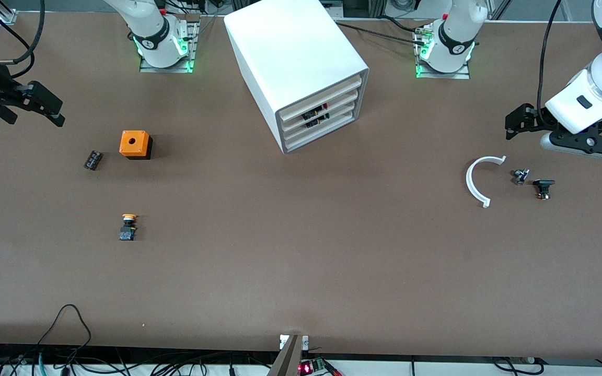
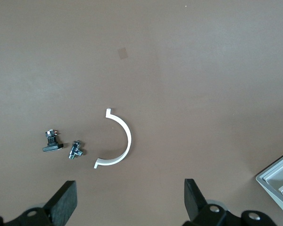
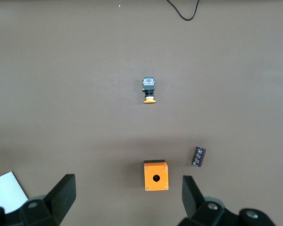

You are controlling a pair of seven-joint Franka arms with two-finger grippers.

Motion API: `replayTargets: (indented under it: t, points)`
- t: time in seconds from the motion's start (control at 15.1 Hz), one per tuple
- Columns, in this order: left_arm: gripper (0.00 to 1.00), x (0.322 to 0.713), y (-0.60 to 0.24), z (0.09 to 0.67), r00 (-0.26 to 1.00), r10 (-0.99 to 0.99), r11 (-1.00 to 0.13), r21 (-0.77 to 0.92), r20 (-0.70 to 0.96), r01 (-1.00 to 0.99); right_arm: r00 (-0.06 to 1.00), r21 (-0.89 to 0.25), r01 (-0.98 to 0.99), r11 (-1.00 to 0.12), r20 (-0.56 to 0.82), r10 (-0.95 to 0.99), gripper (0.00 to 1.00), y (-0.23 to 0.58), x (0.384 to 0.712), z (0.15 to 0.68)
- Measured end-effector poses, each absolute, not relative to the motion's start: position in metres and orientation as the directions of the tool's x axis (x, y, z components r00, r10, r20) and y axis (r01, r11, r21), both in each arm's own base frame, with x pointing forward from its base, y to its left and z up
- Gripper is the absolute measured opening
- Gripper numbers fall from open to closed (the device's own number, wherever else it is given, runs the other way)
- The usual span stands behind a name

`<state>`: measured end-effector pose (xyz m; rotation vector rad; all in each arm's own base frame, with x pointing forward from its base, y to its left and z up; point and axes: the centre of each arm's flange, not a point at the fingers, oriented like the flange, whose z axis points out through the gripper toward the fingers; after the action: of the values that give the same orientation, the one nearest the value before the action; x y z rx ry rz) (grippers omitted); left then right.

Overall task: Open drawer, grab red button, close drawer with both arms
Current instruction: 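Move the left gripper toward the drawer handle while the right gripper advances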

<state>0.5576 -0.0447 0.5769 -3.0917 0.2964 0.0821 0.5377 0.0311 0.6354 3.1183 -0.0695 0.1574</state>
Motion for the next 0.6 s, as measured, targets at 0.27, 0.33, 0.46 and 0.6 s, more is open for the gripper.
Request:
replayTargets:
  t: [0.27,0.33,0.46,0.6]
  points:
    - [1.0,0.558,-0.045,0.577,0.98,-0.189,-0.981,-0.029,-0.056,-0.191,0.994,0.016,-0.045,-0.999,0.099,-0.043,1.0,0.031,0.538,0.636]
    - [1.0,0.558,-0.045,0.577,0.98,-0.189,-0.981,-0.029,-0.056,-0.191,0.994,0.017,-0.045,-0.999,0.097,-0.043,1.0,0.031,0.538,0.635]
    - [1.0,0.558,-0.045,0.577,0.98,-0.189,-0.981,-0.029,-0.056,-0.191,0.995,0.018,-0.045,-0.999,0.085,-0.043,1.0,0.032,0.54,0.63]
    - [1.0,0.558,-0.045,0.577,0.98,-0.189,-0.981,-0.029,-0.057,-0.191,0.997,0.02,-0.045,-0.999,0.067,-0.043,1.0,0.032,0.544,0.622]
